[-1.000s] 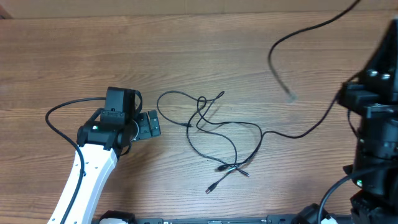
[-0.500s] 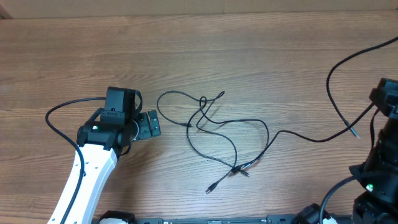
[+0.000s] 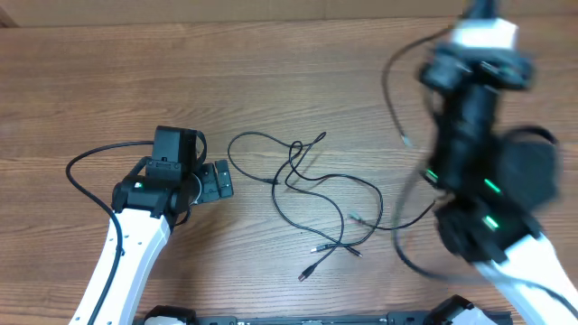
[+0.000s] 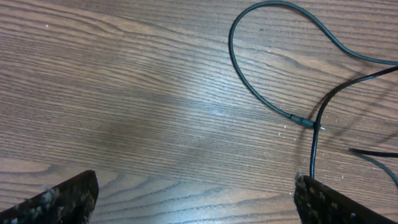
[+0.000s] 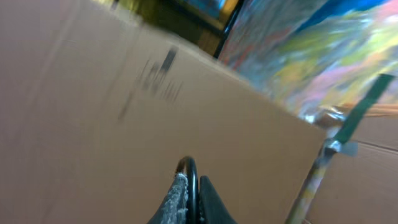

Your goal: Untangle cables

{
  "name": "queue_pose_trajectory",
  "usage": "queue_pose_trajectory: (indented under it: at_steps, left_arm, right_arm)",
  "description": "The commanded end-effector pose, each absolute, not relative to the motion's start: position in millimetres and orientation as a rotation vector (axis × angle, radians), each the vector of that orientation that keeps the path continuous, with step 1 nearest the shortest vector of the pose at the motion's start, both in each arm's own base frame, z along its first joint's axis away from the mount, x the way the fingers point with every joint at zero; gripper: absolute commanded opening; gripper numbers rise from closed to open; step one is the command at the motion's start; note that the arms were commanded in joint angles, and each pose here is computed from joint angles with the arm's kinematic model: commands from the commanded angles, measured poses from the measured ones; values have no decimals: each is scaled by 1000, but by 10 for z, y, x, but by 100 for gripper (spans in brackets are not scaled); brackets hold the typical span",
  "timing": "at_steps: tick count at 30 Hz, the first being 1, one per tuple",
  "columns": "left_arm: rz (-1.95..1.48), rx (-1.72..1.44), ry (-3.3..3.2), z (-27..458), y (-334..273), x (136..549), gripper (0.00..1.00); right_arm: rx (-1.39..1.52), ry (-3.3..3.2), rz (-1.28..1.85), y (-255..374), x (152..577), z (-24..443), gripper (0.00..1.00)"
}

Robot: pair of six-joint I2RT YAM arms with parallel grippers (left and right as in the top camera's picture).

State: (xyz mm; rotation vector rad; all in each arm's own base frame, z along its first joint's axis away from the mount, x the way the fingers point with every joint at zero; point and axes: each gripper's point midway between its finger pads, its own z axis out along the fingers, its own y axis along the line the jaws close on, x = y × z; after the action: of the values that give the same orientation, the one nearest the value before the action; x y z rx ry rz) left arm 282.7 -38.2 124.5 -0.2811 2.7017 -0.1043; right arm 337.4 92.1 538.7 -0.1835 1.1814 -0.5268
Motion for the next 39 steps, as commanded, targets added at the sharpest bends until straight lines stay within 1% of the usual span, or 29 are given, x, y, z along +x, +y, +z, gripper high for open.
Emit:
queue_pose_trajectory:
  at_steps: [1,7,10,16,22,26,28,30,34,36,39]
  left_arm:
    - [-107,-248,2687,1307,-386,2876,100]
    - [-107,-248,2687,1309,-387,2877,100]
    - [-107,-248,2687,1308,-386,2876,100]
    - [-107,-248,2688,1307,-386,2875,100]
    - [-107,-248,2687,1308,-386,2876,100]
    - [-107,-248,2688,1307,-386,2875,100]
    - [-107,-248,2688,1307,-386,2875,100]
    - [-107,-248,2687,1308,-386,2876,100]
    - [-107,-248,2688,1307,-386,2875,100]
    - [-107,-248,2688,1307,-386,2875,100]
    - [-107,-248,2687,1308,-386,2876,100]
  right_arm:
    - [-109,1239,-673,781,3614,5239,4]
    - [154,1284,-804,250,3743,5085,4]
    - [243,1299,-855,-22,3718,5050,4]
    - [472,1355,-1045,-832,3578,4872,4]
    - [662,1449,-1160,-1565,3438,4468,4]
    - [698,1528,-1127,-1901,3436,4176,4]
    - [653,1589,-1055,-1928,3522,4040,4]
    - [519,1706,-881,-1806,3726,3827,4]
    - [226,1856,-518,-1276,4016,3565,4]
    - [129,1886,-394,-1054,4055,3511,4]
    - [5,1909,-223,-733,4002,3496,4]
